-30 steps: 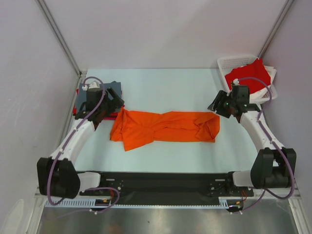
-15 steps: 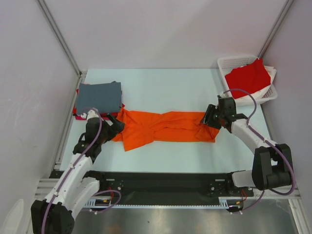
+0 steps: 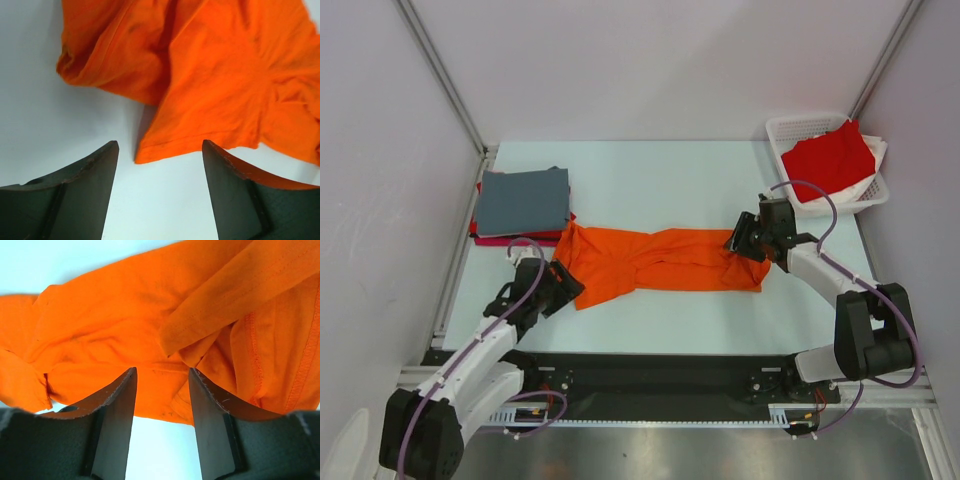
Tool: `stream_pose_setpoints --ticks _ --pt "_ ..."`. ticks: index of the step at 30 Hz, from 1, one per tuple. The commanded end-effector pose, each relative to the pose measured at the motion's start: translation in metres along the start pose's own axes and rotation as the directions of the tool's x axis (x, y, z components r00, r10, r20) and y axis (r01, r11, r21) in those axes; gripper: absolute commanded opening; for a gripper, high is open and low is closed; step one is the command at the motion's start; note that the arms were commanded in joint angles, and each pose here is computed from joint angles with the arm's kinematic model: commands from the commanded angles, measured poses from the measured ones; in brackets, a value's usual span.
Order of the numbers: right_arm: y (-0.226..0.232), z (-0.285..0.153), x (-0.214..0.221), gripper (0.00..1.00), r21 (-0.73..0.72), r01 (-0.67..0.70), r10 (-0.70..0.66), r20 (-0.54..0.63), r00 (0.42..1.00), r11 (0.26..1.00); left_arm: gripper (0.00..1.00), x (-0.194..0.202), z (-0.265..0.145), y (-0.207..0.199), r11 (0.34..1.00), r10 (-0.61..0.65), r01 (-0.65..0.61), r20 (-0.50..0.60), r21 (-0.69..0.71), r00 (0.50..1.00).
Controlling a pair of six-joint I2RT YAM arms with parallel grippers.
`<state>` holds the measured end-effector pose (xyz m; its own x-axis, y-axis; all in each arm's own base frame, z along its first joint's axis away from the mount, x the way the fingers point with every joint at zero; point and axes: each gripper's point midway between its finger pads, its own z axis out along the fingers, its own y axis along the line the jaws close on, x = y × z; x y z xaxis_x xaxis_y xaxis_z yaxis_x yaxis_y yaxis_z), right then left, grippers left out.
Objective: Fold and stack the t-shirts
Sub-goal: Flatten the tshirt out
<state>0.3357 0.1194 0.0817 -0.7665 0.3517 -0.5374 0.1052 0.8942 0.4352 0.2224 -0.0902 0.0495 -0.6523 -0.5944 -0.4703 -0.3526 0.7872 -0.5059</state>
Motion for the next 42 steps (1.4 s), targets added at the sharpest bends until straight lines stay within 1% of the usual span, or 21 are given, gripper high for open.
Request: stream_pose_setpoints --ticks 1,4,8,13,16,19,20,22,23,25,26,27,29,30,32,33,37,42 --pt "0.005 0.000 -0.009 0.50 -0.016 -0.003 0.003 0.049 0.999 1.000 0.73 0.012 0.004 0.005 1.000 -0.023 0.023 -0.017 -0.018 1.000" --pt "0.006 -0.001 -0.010 0.50 -0.021 0.000 0.001 0.057 0.998 1.000 0.68 0.021 0.008 0.010 0.999 -0.026 0.025 -0.022 -0.025 0.999" --pt "0.007 -0.002 -0.011 0.50 -0.029 0.001 0.000 0.059 0.998 1.000 0.55 0.030 0.013 0.007 0.999 -0.032 0.033 -0.046 0.007 0.998" --pt "0.007 -0.002 -0.009 0.49 -0.033 0.006 -0.004 0.057 0.998 0.999 0.54 0.039 0.019 0.013 0.999 -0.022 0.020 -0.062 -0.030 0.998" --pt "0.007 -0.003 -0.007 0.49 -0.034 0.006 -0.004 0.056 0.998 0.999 0.49 0.041 0.024 0.013 0.999 -0.026 0.024 -0.066 -0.028 0.998" --pt "0.006 -0.004 -0.006 0.49 -0.034 0.007 -0.006 0.053 0.999 0.999 0.27 0.035 0.027 0.010 1.000 -0.011 0.009 -0.046 -0.028 0.999" --pt "0.005 -0.003 -0.005 0.49 -0.029 0.007 -0.005 0.051 0.999 1.000 0.15 0.030 0.027 0.006 1.000 -0.006 0.005 -0.035 -0.027 0.999" --pt "0.003 -0.002 -0.004 0.50 -0.021 0.003 -0.002 0.050 0.999 1.000 0.06 0.022 0.024 0.000 1.000 0.008 -0.008 -0.015 -0.019 1.000" --pt "0.001 -0.001 -0.001 0.52 -0.014 0.001 0.000 0.041 0.999 1.000 0.00 0.019 0.022 -0.004 1.000 0.015 -0.015 -0.010 -0.011 1.000" --pt "0.000 0.001 -0.001 0.54 -0.006 0.001 0.000 0.039 0.999 1.000 0.00 0.006 0.016 -0.018 0.999 0.033 -0.033 0.014 0.019 0.999" --pt "-0.001 0.004 -0.001 0.55 -0.001 -0.002 0.002 0.035 0.999 1.000 0.00 0.005 0.012 -0.020 0.999 0.038 -0.039 0.007 0.016 0.999" --pt "-0.001 0.005 0.000 0.55 0.004 -0.003 0.003 0.032 0.999 1.000 0.00 -0.006 0.006 -0.033 0.998 0.048 -0.050 0.031 0.047 0.998" --pt "-0.001 0.007 -0.003 0.55 0.019 -0.006 0.005 0.040 0.999 1.000 0.00 -0.013 -0.003 -0.041 0.996 0.054 -0.056 0.031 0.065 0.998" --pt "-0.001 0.010 0.000 0.55 0.023 -0.001 0.001 0.027 1.000 1.000 0.00 -0.024 -0.011 -0.052 0.994 0.052 -0.057 0.056 0.097 0.997" --pt "0.000 0.014 0.000 0.54 0.029 -0.004 0.003 0.023 1.000 1.000 0.00 -0.033 -0.020 -0.057 0.992 0.056 -0.064 0.072 0.111 0.996" --pt "0.001 0.017 0.000 0.54 0.032 -0.003 0.002 0.014 1.000 0.999 0.00 -0.040 -0.026 -0.066 0.989 0.055 -0.066 0.086 0.135 0.995" --pt "0.005 0.025 -0.002 0.53 0.037 -0.007 0.007 0.011 1.000 0.999 0.00 -0.056 -0.044 -0.077 0.983 0.061 -0.081 0.124 0.166 0.990" --pt "0.009 0.031 -0.007 0.51 0.058 0.006 -0.007 0.016 1.000 0.998 0.00 -0.058 -0.047 -0.078 0.981 0.065 -0.085 0.122 0.172 0.990"
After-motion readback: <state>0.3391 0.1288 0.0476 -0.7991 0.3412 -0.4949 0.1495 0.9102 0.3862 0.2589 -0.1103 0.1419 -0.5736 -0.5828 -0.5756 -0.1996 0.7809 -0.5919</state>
